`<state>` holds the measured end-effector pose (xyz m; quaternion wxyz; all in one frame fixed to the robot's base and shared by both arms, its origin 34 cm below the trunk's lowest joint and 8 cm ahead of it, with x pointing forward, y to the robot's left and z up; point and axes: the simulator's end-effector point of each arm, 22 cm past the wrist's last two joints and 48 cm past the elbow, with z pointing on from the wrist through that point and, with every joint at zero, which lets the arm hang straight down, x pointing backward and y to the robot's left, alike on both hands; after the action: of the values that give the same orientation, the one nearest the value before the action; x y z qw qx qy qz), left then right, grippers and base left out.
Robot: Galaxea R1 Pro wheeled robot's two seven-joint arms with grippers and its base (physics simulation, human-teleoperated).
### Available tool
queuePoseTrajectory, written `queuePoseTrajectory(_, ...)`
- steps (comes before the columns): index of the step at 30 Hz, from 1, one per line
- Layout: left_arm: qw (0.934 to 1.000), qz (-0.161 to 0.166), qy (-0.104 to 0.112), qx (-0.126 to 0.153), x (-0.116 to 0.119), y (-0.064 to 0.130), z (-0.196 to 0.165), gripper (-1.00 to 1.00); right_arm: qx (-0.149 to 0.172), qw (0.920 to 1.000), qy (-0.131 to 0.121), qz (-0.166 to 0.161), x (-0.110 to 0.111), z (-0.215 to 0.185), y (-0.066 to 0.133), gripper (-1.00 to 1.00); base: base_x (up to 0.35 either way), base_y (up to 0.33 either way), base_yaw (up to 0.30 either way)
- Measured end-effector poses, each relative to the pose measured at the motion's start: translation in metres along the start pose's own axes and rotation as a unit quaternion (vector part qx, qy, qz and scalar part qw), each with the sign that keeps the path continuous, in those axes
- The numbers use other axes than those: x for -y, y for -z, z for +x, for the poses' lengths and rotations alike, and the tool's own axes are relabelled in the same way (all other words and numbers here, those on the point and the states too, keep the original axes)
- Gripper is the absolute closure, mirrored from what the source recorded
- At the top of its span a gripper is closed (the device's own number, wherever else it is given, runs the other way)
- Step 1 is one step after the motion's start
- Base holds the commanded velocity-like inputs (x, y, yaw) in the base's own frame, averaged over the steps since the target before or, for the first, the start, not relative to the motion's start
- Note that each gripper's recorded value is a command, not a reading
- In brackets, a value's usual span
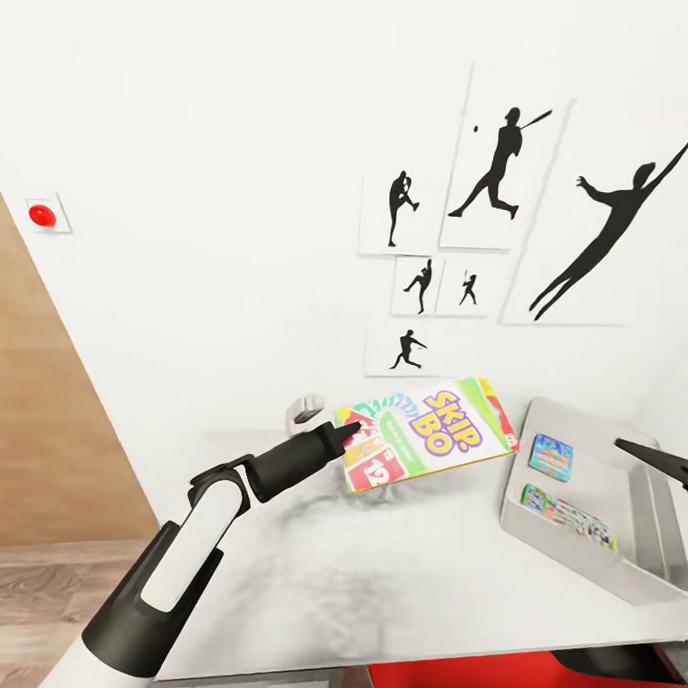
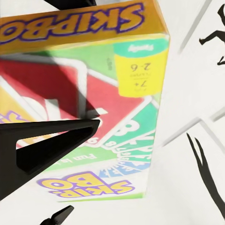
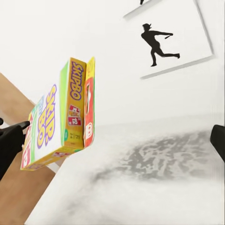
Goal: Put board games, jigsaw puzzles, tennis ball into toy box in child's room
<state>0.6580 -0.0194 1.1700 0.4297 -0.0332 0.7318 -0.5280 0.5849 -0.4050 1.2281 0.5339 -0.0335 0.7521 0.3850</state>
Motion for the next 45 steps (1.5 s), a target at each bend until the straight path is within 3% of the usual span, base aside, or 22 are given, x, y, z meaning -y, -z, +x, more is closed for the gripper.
queuePoseTrajectory(26, 1.0, -0.001, -0.007, 0.002, 0.003, 0.0, -0.002, 1.0, 0.003, 1.0, 0.002, -0.001, -0.002, -0.002, 0.002, -1.0, 0.0, -0.266, -0.003)
queuePoseTrajectory(45, 0.9999, 0.004, -0.012, 0.005, 0.01, 0.003, -0.005, 1.0, 0.007, 0.9999, 0.006, -0.004, -0.007, -0.006, 0.005, -1.0, 0.0, -0.028, -0.083)
